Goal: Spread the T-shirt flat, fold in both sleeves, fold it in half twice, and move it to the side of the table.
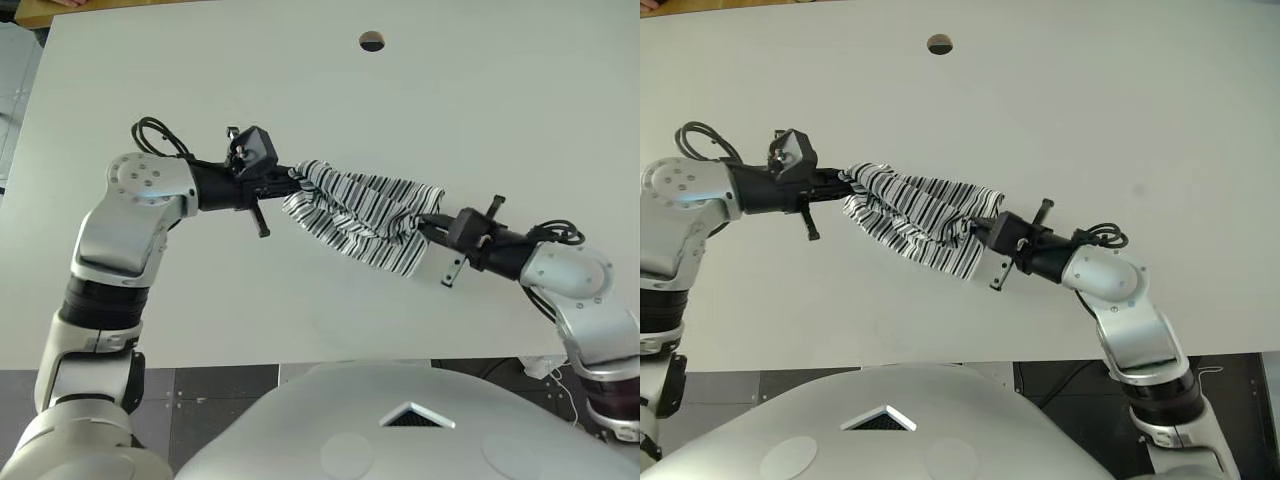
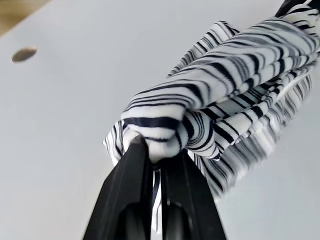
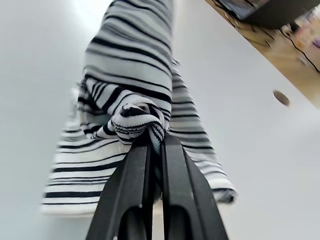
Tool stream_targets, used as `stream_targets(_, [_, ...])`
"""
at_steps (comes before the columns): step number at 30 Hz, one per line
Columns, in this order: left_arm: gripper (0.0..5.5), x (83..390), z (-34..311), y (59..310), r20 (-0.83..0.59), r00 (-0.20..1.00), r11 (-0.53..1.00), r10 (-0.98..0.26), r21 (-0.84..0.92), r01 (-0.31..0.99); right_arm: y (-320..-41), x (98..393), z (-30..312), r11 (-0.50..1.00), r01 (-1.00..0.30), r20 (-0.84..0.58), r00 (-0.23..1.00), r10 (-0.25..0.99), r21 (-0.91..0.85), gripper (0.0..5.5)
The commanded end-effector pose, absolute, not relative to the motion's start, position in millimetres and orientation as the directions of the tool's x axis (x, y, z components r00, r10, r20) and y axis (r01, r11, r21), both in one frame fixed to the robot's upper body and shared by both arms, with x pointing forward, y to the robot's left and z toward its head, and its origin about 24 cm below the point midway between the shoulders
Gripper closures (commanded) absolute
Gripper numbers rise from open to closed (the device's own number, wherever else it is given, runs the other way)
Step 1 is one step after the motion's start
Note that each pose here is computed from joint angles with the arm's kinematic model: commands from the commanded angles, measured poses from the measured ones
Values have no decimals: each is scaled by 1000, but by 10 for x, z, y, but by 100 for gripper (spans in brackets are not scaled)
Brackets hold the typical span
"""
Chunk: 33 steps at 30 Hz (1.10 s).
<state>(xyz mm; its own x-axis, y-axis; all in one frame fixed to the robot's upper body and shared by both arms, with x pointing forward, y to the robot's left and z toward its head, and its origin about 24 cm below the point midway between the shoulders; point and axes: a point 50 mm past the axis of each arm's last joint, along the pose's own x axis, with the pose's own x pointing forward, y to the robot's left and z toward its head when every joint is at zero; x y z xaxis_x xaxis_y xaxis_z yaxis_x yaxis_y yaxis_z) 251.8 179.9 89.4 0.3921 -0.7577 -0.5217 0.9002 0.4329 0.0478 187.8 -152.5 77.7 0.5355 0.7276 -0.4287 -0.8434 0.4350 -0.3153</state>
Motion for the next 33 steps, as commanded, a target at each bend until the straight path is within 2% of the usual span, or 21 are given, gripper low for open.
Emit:
stream_targets(1, [517, 2654, 827, 1770, -550, 446, 502, -706, 55, 863, -1593, 2014, 723, 541, -796, -431, 603, 671, -272, 497])
stream_targets(4, [471, 2717, 783, 1737, -553, 476, 538, -683, 59, 841, -1581, 2070, 698, 597, -767, -417, 635, 650, -236, 440])
stream_targets(11, [471, 2911, 766, 1815, -542, 617, 674, -570, 119, 729, -1646, 2228, 732, 749, -643, -350, 747, 566, -159, 440])
stream_targets(17, [471, 3115, 982, 1870, -398, 753, 796, -524, 84, 599, -1745, 2336, 759, 831, -542, -316, 816, 484, -128, 440])
stream_targets(19, [471, 3161, 1073, 1886, -323, 795, 823, -513, 78, 563, -1753, 2353, 788, 832, -527, -302, 833, 464, -174, 440])
stream_targets(20, [471, 3173, 1105, 1894, -288, 812, 832, -508, 78, 549, -1719, 2348, 820, 822, -536, -283, 832, 477, -191, 440])
stream_targets(22, [467, 3161, 1135, 1901, -224, 827, 840, -516, 55, 540, -1602, 2316, 905, 787, -574, -237, 816, 527, -226, 474])
stream_targets(24, [501, 3089, 1122, 1877, -154, 825, 835, -543, 7, 551, -1410, 2268, 1000, 750, -617, -167, 787, 594, -237, 520])
stream_targets(26, [525, 2984, 1071, 1836, -107, 816, 820, -568, 7, 572, -1172, 2228, 1001, 702, -678, -138, 733, 666, -218, 539])
stream_targets(29, [538, 2901, 1036, 1776, -58, 806, 805, -590, 33, 592, -849, 2236, 750, 627, -765, -199, 644, 739, -147, 540])
stream_targets(33, [538, 2892, 992, 1775, -48, 808, 807, -588, 28, 589, -599, 2267, 427, 559, -827, -300, 548, 781, -56, 540])
